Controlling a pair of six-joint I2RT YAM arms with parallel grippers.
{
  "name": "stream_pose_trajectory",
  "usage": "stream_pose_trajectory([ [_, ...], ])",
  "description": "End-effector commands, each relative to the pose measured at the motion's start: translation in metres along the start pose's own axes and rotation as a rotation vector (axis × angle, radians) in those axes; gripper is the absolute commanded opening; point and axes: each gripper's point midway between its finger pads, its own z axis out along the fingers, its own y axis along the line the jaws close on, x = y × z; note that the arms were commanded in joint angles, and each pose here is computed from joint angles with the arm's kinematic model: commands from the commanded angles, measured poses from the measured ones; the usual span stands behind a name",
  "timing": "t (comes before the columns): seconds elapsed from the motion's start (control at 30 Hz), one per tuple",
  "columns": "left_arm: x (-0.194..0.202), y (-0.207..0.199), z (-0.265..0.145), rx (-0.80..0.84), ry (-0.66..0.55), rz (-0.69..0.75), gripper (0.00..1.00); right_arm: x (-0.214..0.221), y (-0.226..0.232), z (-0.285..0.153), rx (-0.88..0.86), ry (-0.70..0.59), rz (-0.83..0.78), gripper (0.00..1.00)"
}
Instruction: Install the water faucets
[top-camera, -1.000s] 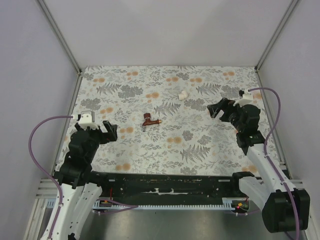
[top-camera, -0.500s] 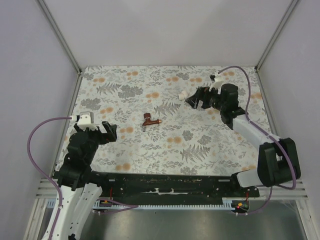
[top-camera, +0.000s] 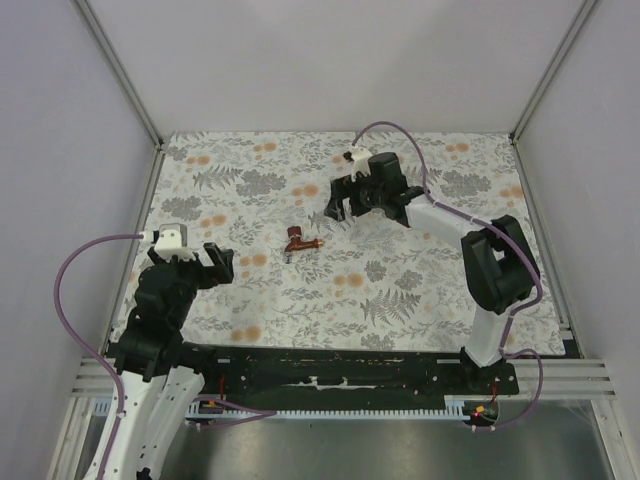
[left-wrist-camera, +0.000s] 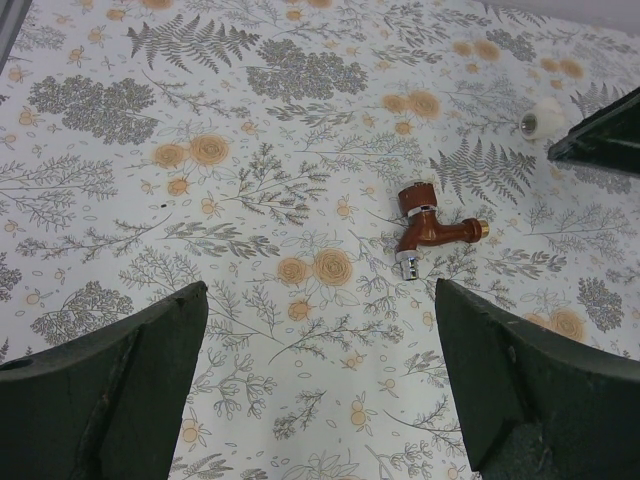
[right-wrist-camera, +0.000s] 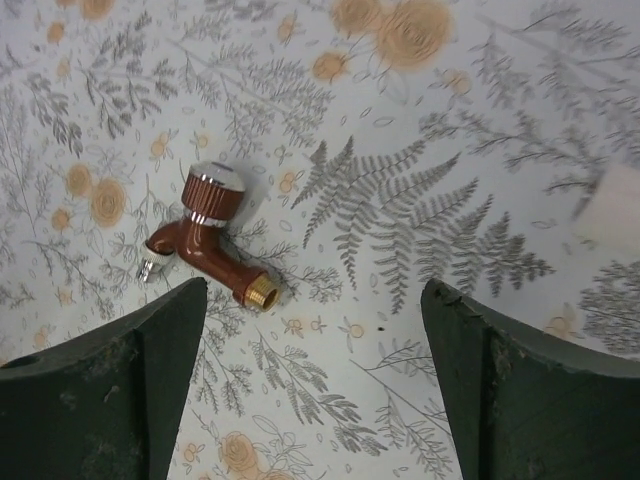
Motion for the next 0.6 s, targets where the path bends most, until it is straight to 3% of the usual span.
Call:
stream_pose_trajectory([
  [0.0, -0.014, -0.002, -0.001, 0.008, -0.044, 0.003, 0.98, 0.029, 0.029, 0.024, -0.025, 0.124, -0.051, 0.92],
  [0.2, -0.014, -0.002, -0.002, 0.007, -0.048, 0.003, 0.98, 0.044, 0.063, 0.061, 0.101, 0.140, -0.059, 0.87],
  [0.57, -0.015, -0.004, -0.005, 0.022, -0.057, -0.003, 0.98, 0.059, 0.069, 0.107, 0.327, 0.202, -0.062, 0.74],
])
